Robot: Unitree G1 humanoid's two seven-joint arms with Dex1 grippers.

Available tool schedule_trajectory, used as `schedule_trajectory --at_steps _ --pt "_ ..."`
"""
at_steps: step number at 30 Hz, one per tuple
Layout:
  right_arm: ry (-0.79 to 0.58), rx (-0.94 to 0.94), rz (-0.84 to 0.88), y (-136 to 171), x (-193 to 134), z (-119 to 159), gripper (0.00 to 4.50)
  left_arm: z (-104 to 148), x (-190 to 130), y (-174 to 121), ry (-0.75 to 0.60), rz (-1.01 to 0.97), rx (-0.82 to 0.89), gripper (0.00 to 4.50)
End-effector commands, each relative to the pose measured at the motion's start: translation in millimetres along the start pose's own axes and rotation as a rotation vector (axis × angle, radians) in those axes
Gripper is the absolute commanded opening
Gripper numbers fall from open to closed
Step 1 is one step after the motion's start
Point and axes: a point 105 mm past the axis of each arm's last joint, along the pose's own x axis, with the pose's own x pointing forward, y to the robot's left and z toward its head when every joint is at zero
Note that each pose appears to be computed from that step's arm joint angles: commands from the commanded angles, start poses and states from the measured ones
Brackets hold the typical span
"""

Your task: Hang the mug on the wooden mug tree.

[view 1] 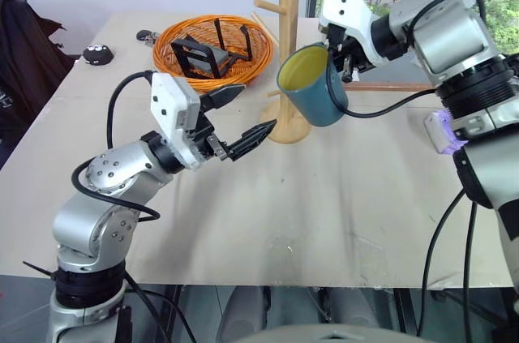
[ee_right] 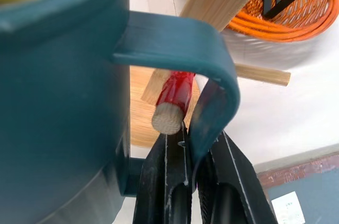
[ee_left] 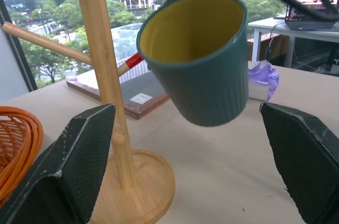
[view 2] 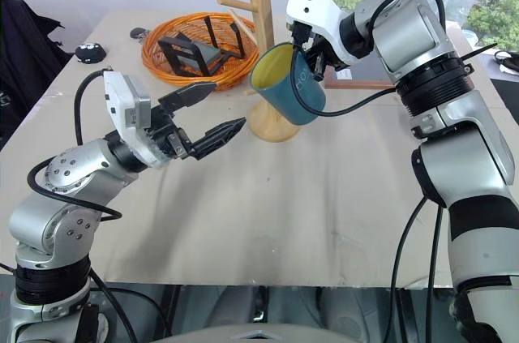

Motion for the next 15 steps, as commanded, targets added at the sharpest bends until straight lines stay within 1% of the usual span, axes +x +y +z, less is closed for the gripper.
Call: schedule_trajectory --at_steps 1,9,10,12,13,14,15 --pt "-0.027 -0.067 -0.034 -6.0 -10.1 16.8 0.07 17.3 -8.1 5.6 -0.077 0.047 0.021 4.50" --pt "-0.034 -0.072 -0.024 -5.1 -8.7 17.9 0.07 15.1 -11.2 2.8 -0.089 0.045 -0.081 4.50" --pt "-0.037 -0.074 -0.024 -5.0 -8.7 18.5 0.31 14.5 -11.2 2.4 -0.085 0.044 -0.087 4.50" --pt "-0.046 -0.075 -0.022 -5.0 -8.7 20.5 0.99 12.5 -11.0 1.8 -0.075 0.041 -0.089 4.50" --pt "-0.048 -0.075 -0.020 -4.8 -8.8 21.0 1.39 11.6 -11.0 1.8 -0.071 0.040 -0.090 4.50" --pt "-0.050 -0.074 -0.019 -4.7 -9.3 21.5 1.96 11.1 -11.0 1.6 -0.069 0.039 -0.091 4.50" --pt "-0.052 -0.071 -0.017 -4.6 -10.0 22.1 2.34 10.7 -10.8 1.6 -0.068 0.037 -0.093 4.50"
